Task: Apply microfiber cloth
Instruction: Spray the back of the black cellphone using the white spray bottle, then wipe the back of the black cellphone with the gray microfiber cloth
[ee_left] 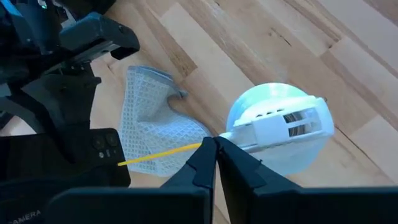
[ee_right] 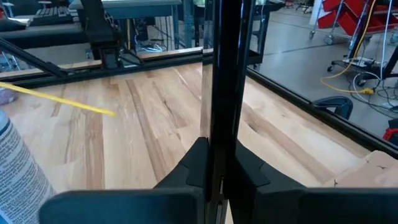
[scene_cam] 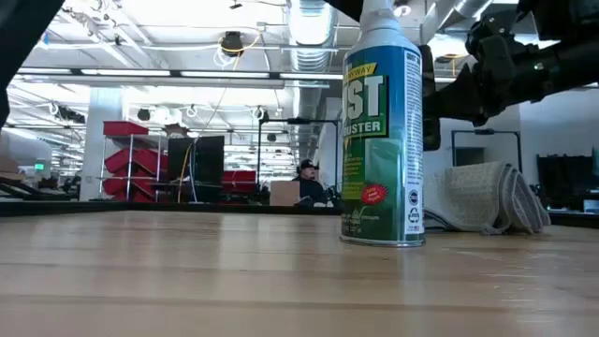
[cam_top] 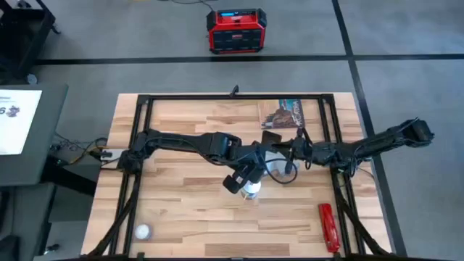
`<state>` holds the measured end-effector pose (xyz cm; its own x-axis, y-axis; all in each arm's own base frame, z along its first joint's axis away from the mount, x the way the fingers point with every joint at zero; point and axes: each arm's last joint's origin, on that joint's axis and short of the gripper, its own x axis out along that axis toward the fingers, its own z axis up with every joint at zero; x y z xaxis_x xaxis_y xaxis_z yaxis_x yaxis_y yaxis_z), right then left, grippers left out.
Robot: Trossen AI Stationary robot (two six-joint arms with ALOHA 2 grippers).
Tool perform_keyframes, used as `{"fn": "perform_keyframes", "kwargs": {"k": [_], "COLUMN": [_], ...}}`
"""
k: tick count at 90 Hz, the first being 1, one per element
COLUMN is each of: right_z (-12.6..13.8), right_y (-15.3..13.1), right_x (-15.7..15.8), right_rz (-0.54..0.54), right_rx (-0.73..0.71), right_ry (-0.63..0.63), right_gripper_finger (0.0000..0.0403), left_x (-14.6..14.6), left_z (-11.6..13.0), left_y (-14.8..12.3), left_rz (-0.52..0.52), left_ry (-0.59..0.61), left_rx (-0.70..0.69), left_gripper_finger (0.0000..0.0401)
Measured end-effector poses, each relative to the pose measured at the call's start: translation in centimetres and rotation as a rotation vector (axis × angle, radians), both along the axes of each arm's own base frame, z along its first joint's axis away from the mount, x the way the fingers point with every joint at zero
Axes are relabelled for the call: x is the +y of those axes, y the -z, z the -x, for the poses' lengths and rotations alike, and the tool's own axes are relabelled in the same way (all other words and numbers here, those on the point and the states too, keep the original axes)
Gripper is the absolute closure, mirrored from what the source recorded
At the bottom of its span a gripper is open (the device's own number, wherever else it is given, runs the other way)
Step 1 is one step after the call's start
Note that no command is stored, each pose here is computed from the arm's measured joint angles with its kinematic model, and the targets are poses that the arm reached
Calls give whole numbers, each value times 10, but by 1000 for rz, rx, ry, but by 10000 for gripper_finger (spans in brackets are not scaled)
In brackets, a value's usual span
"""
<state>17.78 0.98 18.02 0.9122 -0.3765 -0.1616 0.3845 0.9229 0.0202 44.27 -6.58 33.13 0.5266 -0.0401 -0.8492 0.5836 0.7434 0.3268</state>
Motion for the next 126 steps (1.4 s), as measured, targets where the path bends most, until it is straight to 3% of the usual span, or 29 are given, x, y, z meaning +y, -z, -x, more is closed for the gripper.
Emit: {"fn": "perform_keyframes", "kwargs": {"k": [30,41,57,81,104,126], "right_z": [0,0,2,20,43,59], "right_y": [0,-1,-4,-11,-16,-12], "right_x": [0,0,0,-6,-3,1], "right_rz": [0,1,20,54,54,35], "right_rx": [-2,-6,-17,17,27,56], "right_ry": [-1,-1,-1,107,143,172], "right_gripper_finger": [391,391,391,391,391,391], "left_x": [1,2,6,32,91,113], "left_z": [-1,0,2,5,5,-6], "left_y": [4,-9,-18,-19,-9,22], "left_rz": [-36,-63,-186,-188,62,191], "left_ry": [-21,-62,-144,-216,-283,-198], "left_rx": [13,-41,-79,-27,53,36], "left_gripper_finger": [401,401,401,401,401,401]}}
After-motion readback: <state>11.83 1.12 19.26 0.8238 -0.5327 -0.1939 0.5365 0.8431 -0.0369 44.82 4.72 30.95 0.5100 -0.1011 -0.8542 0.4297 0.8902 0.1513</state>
